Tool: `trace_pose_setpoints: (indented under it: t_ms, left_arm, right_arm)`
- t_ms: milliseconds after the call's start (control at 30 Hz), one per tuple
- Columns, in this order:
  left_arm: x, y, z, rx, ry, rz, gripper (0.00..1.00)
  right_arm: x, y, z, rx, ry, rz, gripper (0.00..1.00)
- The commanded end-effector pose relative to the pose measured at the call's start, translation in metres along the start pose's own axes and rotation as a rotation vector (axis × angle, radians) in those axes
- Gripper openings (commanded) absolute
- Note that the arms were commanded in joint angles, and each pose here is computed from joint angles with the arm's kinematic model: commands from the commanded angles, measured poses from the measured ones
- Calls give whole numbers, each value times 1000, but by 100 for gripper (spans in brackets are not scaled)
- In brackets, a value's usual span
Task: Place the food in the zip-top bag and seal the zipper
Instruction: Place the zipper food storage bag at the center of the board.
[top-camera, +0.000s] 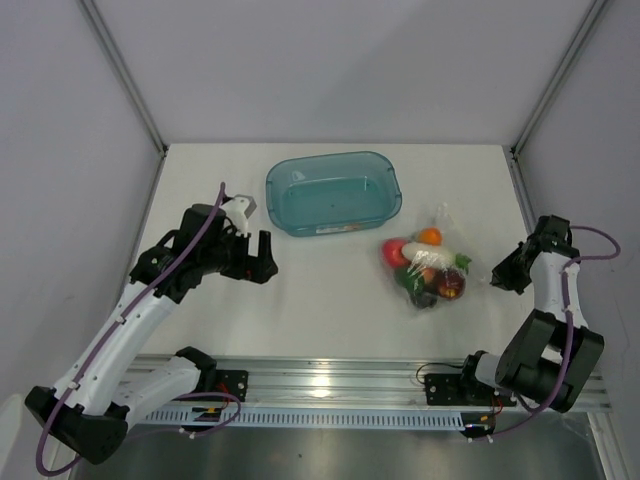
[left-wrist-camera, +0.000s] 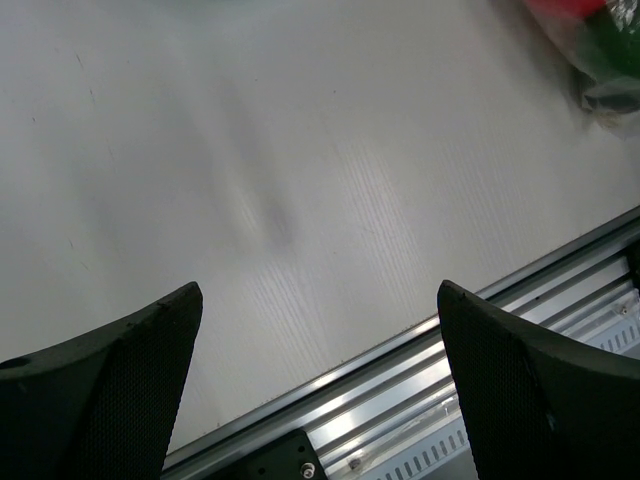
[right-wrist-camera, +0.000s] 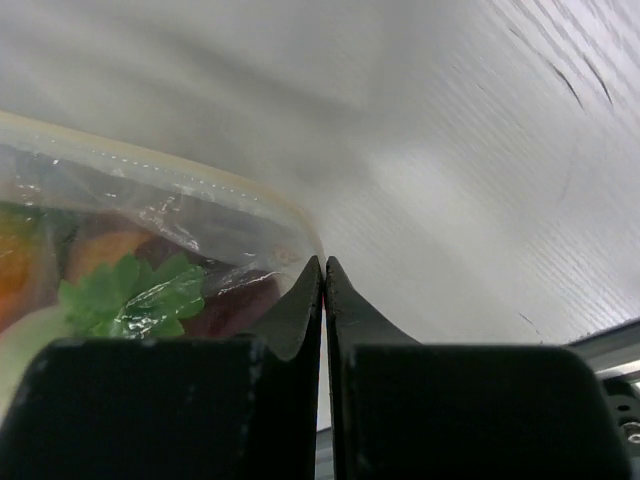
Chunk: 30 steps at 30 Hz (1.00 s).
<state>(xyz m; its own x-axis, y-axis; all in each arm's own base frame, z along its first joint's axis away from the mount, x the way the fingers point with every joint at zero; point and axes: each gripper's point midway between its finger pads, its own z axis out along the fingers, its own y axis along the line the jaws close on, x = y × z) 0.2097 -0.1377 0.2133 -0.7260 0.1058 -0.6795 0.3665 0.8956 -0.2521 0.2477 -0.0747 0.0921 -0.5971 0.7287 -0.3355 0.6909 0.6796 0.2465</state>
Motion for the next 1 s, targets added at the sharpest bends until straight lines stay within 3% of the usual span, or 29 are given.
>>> trace_pose_setpoints:
  t_ms: [0, 333, 500, 633, 800, 833, 967]
  left_arm:
    - [-7, -2, 3, 23, -30, 33, 99]
    - [-9, -6, 6, 45, -38, 24, 99]
    - [-10, -8, 6, 56, -37, 13, 100]
    - [-8, -9, 7, 62, -27, 3, 99]
    - [-8, -14, 9, 85, -19, -18, 99]
    - [-8, -15, 9, 93, -17, -18, 100]
    - [-3, -16, 10, 103, -8, -30, 100]
  right_arm:
    - [7, -11, 16, -6, 55, 118, 0]
    - [20, -15, 50, -5, 182, 226, 0]
    - [16, -16, 45, -5, 149, 201, 3]
    - [14, -11, 39, -35, 136, 191, 16]
    - [7, -5, 25, -59, 102, 184, 37]
    - [5, -4, 22, -56, 95, 180, 45]
    - [-5, 1, 10, -46, 61, 152, 58]
